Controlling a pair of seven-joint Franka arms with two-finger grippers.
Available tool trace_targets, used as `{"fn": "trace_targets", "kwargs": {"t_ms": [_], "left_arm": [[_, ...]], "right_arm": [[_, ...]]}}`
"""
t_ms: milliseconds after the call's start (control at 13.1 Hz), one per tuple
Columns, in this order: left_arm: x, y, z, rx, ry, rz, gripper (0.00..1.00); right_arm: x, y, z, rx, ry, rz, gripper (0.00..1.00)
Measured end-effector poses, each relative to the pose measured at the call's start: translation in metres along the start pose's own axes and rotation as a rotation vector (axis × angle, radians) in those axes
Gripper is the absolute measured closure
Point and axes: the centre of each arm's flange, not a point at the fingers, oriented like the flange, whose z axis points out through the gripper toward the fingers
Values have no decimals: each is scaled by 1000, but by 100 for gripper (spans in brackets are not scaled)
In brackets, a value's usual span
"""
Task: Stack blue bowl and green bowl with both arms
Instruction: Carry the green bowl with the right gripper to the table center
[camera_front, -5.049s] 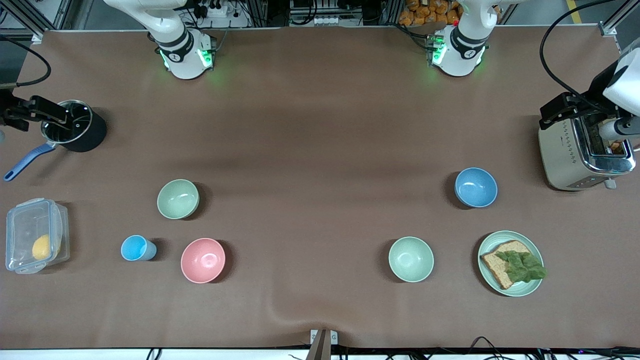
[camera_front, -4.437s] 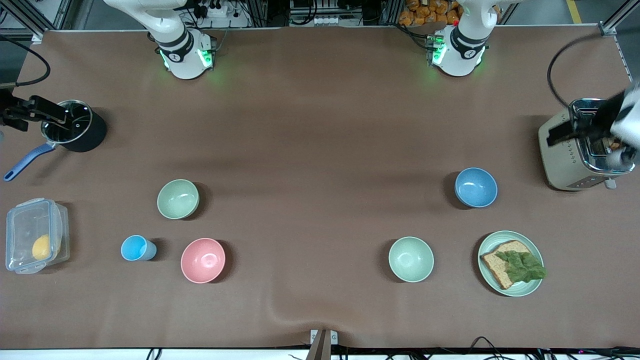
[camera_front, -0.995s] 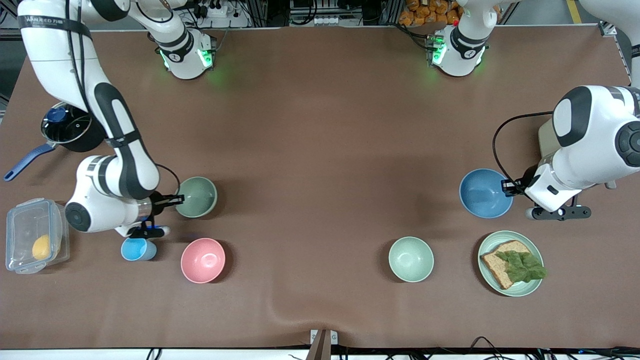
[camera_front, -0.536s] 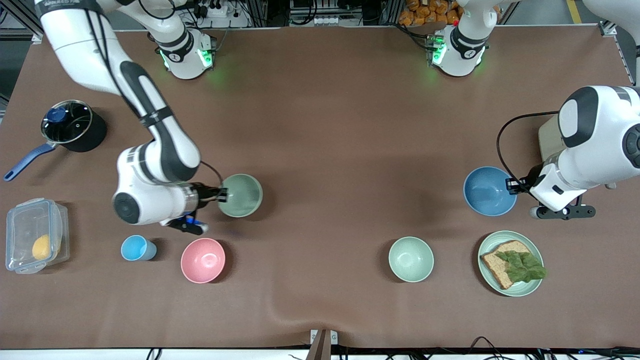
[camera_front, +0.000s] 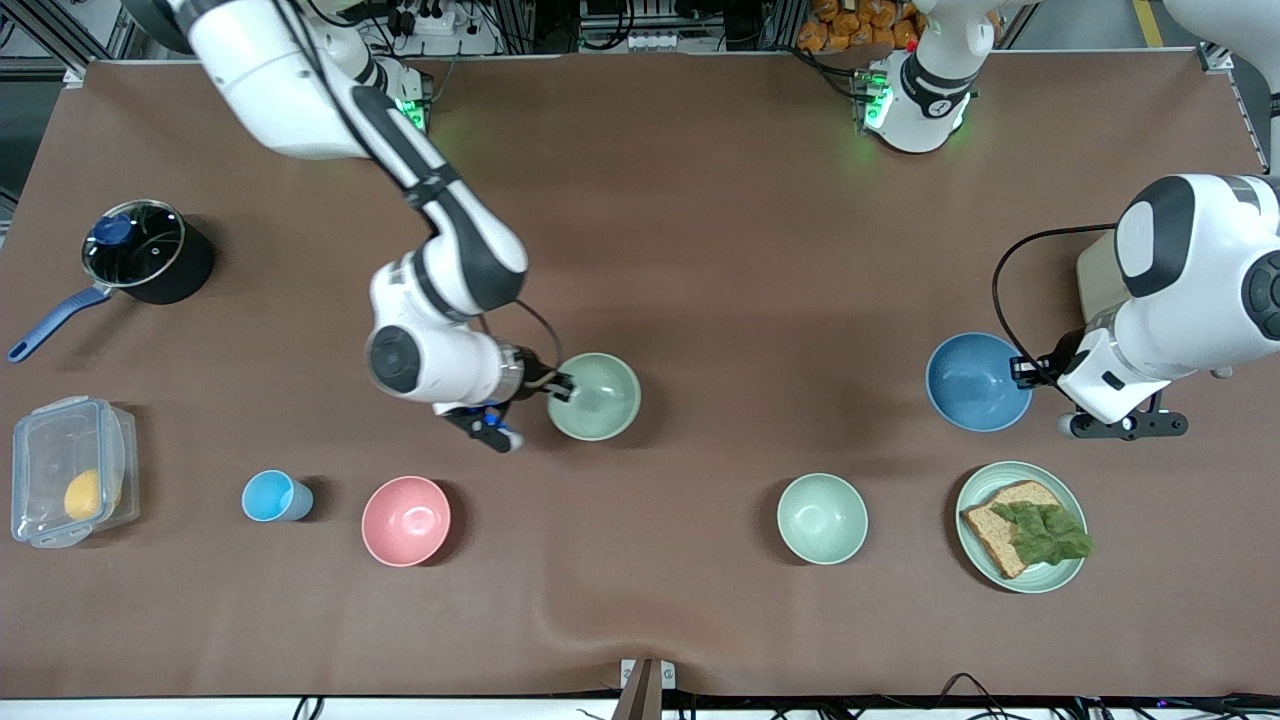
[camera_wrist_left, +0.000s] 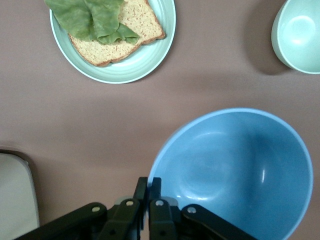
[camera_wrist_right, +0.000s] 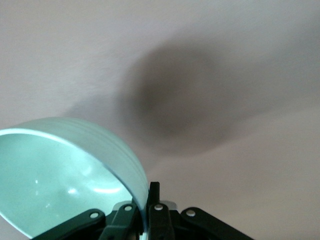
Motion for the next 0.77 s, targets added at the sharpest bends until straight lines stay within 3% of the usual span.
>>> {"fn": "trace_targets", "kwargs": {"t_ms": [459,765], "left_arm": [[1,1,4,-1,-6,1,95],[1,2,5,-1,-9,3,95]], "right_arm": [[-19,-22,63,58,45,28,92],[-24,-28,64,67,47,28,48]]}}
